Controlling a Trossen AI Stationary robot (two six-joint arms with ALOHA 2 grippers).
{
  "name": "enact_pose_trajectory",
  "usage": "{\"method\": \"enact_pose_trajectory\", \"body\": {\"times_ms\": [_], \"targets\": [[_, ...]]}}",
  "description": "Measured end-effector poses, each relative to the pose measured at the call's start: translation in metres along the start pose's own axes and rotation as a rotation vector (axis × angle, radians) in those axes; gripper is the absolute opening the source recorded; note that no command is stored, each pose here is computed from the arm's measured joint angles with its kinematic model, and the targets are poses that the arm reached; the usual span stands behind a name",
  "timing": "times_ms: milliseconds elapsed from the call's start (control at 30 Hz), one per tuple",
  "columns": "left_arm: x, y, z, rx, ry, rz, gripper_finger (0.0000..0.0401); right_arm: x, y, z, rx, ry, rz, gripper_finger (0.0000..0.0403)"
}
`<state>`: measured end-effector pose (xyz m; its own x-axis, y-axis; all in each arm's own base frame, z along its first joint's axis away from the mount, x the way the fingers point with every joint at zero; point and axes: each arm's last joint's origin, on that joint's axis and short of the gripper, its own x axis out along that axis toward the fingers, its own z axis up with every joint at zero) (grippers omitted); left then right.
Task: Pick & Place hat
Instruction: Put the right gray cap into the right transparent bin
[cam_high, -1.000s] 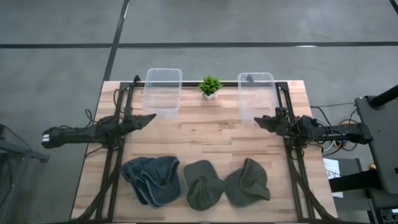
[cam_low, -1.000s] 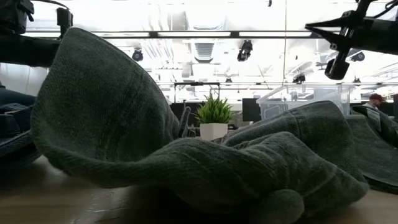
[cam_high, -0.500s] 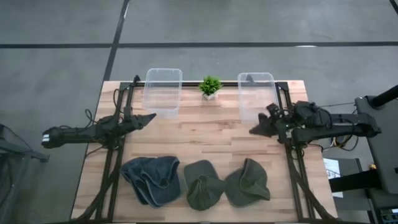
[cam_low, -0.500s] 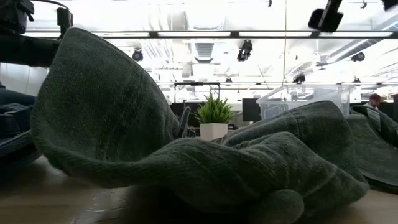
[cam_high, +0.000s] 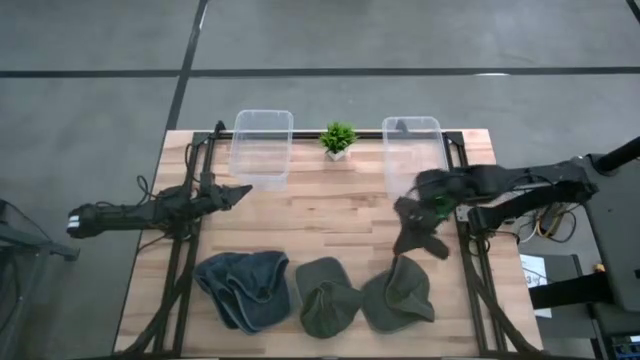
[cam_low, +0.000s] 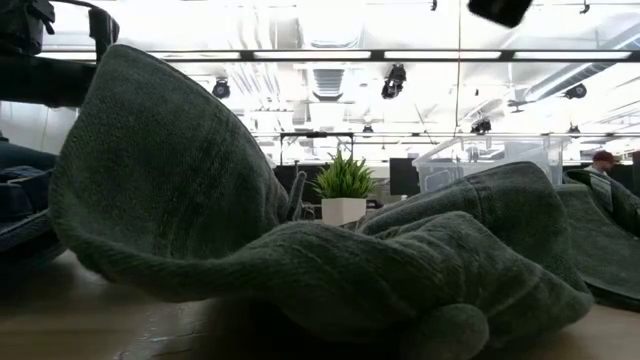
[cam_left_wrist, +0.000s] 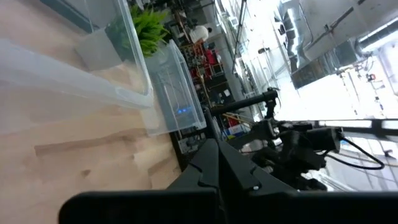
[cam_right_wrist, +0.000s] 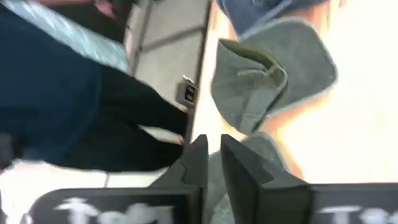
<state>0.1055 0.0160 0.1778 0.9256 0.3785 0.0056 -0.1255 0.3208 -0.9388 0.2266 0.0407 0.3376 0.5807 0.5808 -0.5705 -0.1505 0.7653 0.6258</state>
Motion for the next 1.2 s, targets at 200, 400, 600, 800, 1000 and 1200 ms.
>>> {"method": "enact_pose_trajectory", "body": {"times_ms": [200, 400, 600, 800, 1000, 1200], "targets": [[0.0, -0.001, -0.003, -0.048, 0.111, -0.038, 0.0, 0.053, -0.016, 0.025, -0.078, 0.26, -0.056, 0.0115], [0.0, -0.001, -0.004, -0.037, 0.123, -0.043, 0.0, 0.106, -0.043, 0.033, -0.107, 0.529, -0.099, 0.0168], [0.0, -0.001, -0.004, -0.027, 0.123, -0.042, 0.0, 0.15, -0.061, 0.028, -0.134, 0.706, -0.091, 0.02], [0.0, -0.001, -0.004, -0.016, 0.123, -0.042, 0.0, 0.178, -0.083, 0.018, -0.126, 0.8, -0.087, 0.0205], [0.0, -0.001, -0.004, -0.016, 0.123, -0.042, 0.0, 0.198, -0.101, 0.006, -0.106, 0.883, -0.076, 0.0205], [0.0, -0.001, -0.004, -0.016, 0.123, -0.041, 0.0, 0.21, -0.11, -0.002, -0.08, 0.923, -0.057, 0.0205]]}}
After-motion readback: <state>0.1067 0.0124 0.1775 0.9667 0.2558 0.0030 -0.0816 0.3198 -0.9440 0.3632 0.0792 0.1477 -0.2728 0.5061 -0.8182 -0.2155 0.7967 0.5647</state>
